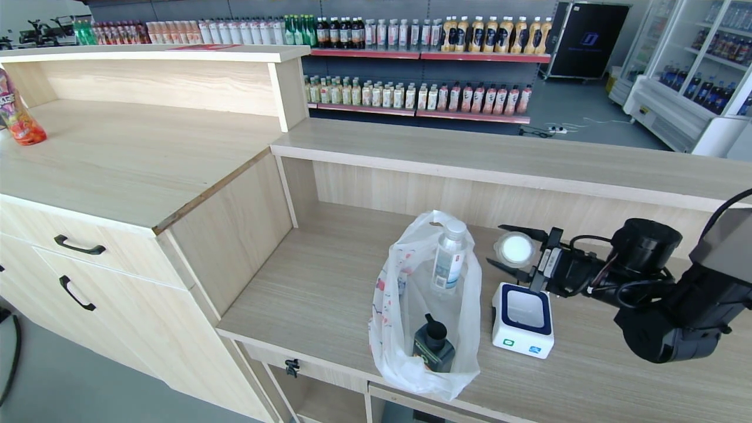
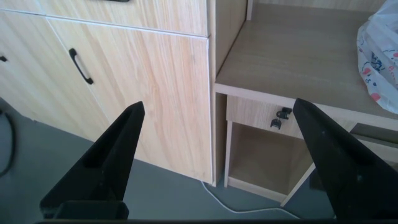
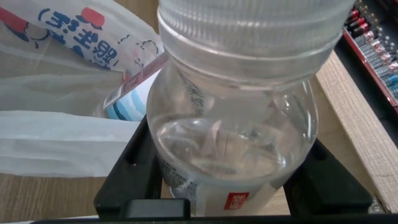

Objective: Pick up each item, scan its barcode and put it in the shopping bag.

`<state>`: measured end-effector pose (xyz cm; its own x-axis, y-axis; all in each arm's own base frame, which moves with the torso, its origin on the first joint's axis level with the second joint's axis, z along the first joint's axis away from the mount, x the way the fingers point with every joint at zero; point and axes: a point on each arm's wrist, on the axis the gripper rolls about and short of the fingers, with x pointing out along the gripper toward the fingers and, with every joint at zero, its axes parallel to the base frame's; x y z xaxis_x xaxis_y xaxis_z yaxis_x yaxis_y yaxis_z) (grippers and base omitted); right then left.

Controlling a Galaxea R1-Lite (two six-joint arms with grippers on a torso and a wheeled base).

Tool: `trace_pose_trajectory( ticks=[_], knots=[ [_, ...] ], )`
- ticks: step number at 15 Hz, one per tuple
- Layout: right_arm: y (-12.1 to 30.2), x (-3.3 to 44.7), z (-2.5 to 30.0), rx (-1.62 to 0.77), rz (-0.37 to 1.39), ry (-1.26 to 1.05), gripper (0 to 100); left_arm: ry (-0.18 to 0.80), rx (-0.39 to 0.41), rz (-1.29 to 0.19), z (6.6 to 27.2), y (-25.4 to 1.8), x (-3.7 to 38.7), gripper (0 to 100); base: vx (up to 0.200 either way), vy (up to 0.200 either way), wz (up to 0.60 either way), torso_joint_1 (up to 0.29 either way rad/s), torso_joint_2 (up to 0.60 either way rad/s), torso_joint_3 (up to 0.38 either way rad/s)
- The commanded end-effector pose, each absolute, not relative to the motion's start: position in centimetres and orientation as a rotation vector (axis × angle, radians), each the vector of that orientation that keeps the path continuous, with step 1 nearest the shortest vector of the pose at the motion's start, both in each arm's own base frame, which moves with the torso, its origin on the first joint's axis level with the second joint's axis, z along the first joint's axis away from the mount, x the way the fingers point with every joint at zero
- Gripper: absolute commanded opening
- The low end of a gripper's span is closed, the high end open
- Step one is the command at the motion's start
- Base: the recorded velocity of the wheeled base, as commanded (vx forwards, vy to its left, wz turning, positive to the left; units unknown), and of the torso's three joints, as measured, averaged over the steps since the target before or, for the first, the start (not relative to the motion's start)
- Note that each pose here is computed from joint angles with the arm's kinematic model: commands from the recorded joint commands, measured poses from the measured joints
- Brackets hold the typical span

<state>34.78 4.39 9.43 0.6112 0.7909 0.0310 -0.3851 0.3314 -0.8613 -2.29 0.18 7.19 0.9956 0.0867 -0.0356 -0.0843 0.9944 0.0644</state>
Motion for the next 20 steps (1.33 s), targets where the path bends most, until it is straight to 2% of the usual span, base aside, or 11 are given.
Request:
trace_pose_trajectory(
  ticks=[1,3,4,5,8,12,17,20],
  knots=[
    [4.0,32.0,16.9,-0.847,0.762,-0.55,0,0.038,0.063,0.086,7.2,0.2,-2.3,100,0.0,0.0,0.0,0.0,0.0,0.0],
    [2.9,30.1,19.6,-0.754,0.7,-0.485,0,0.038,0.063,0.086,7.2,0.2,-2.3,100,0.0,0.0,0.0,0.0,0.0,0.0],
    [2.3,28.1,21.3,-0.639,0.64,-0.381,0,0.038,0.063,0.086,7.2,0.2,-2.3,100,0.0,0.0,0.0,0.0,0.0,0.0],
    [2.1,27.5,21.7,-0.604,0.616,-0.346,0,0.038,0.063,0.086,7.2,0.2,-2.3,100,0.0,0.0,0.0,0.0,0.0,0.0],
    [1.1,25.0,22.0,-0.391,0.402,-0.109,0,0.038,0.063,0.086,7.2,0.2,-2.3,100,0.0,0.0,0.0,0.0,0.0,0.0],
    [0.7,24.1,21.0,-0.328,0.129,0.041,0,0.038,0.063,0.086,7.2,0.2,-2.3,100,0.0,0.0,0.0,0.0,0.0,0.0],
    [1.0,23.4,21.4,-0.323,0.126,0.034,0,0.038,0.063,0.086,7.2,0.2,-2.3,100,0.0,0.0,0.0,0.0,0.0,0.0],
    [2.4,23.3,21.3,-0.303,0.18,0.029,0,0.038,0.063,0.086,7.2,0.2,-2.3,100,0.0,0.0,0.6,-0.077,0.18,0.113]
  ],
)
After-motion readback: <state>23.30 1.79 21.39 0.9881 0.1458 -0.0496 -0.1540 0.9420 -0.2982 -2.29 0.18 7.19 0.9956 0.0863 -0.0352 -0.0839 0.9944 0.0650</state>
